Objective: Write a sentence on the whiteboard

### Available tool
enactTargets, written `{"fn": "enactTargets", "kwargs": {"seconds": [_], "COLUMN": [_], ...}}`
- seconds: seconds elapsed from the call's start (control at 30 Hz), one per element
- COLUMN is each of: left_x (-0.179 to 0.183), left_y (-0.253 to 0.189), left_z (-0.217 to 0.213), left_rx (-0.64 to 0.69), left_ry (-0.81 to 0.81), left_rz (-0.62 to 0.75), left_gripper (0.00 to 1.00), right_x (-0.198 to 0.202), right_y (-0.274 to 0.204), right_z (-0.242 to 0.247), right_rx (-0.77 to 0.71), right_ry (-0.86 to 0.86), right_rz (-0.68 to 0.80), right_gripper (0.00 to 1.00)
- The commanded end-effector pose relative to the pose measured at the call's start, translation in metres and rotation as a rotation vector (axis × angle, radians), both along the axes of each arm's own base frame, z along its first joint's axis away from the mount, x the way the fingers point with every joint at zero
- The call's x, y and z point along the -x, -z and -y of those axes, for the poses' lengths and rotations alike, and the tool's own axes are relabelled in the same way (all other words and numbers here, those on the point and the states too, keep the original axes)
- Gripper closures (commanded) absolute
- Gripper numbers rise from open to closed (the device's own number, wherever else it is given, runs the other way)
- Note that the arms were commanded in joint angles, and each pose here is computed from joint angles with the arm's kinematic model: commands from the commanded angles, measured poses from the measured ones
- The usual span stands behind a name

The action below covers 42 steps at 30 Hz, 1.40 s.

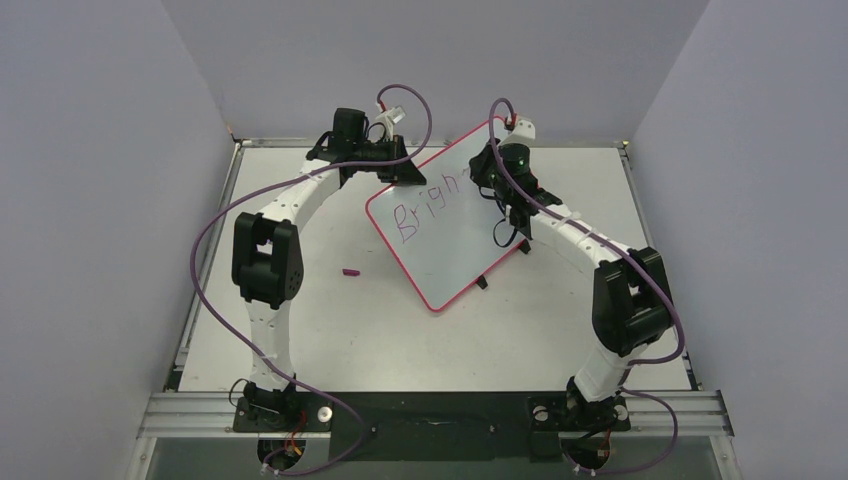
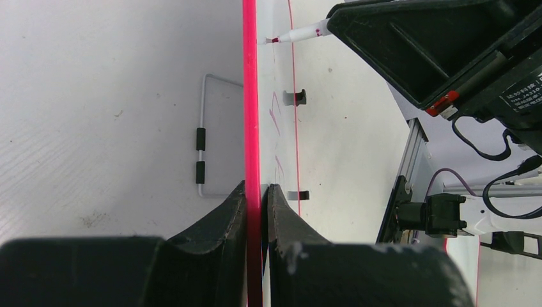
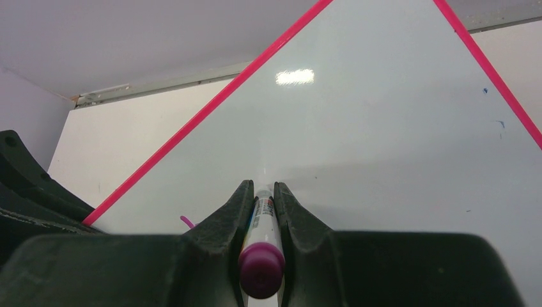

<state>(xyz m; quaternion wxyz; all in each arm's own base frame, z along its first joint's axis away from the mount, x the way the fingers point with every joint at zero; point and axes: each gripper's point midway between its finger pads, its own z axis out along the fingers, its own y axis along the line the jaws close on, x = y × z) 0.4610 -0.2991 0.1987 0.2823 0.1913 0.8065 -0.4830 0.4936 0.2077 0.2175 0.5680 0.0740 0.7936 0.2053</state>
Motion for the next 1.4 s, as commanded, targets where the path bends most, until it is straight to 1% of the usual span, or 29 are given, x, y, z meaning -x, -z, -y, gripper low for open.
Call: {"fn": "enactTargets", "kwargs": {"seconds": [0.0,0.33,0.57,0.97,1.17,1.37], "left_x": [0.009,0.009,0.010,0.010,0.010,0.010], "left_y": [-0.026,-0.028,-0.030,-0.028,-0.027,-0.028], "left_z": [0.010,0.010,0.010,0.011,0.011,0.012], "left_rx": [0.004,0.006,0.008,0.010,0.009,0.009], "left_ry": [0.063,0.063,0.064,0.065,0.063,0.065], "left_rz": [0.139,0.143,0.146,0.142,0.141,0.143], "left_gripper": [1.00,1.00,1.00,1.00,1.00,1.00], "right_x": [-0.009,-0.001,-0.002,-0.012,-0.016,-0.012], "right_y": [-0.027,-0.047,-0.055,-0.052,-0.040,-0.031], "right_z": [-0.003,-0.001,-0.010,-0.022,-0.029,-0.029], "right_rx": [-0.015,-0.023,-0.032,-0.037,-0.026,-0.024], "right_ry": [-0.010,-0.012,-0.032,-0.056,-0.071,-0.071], "right_rz": [0.062,0.094,0.106,0.096,0.071,0.057], "right_gripper": [1.00,1.00,1.00,1.00,1.00,1.00]}}
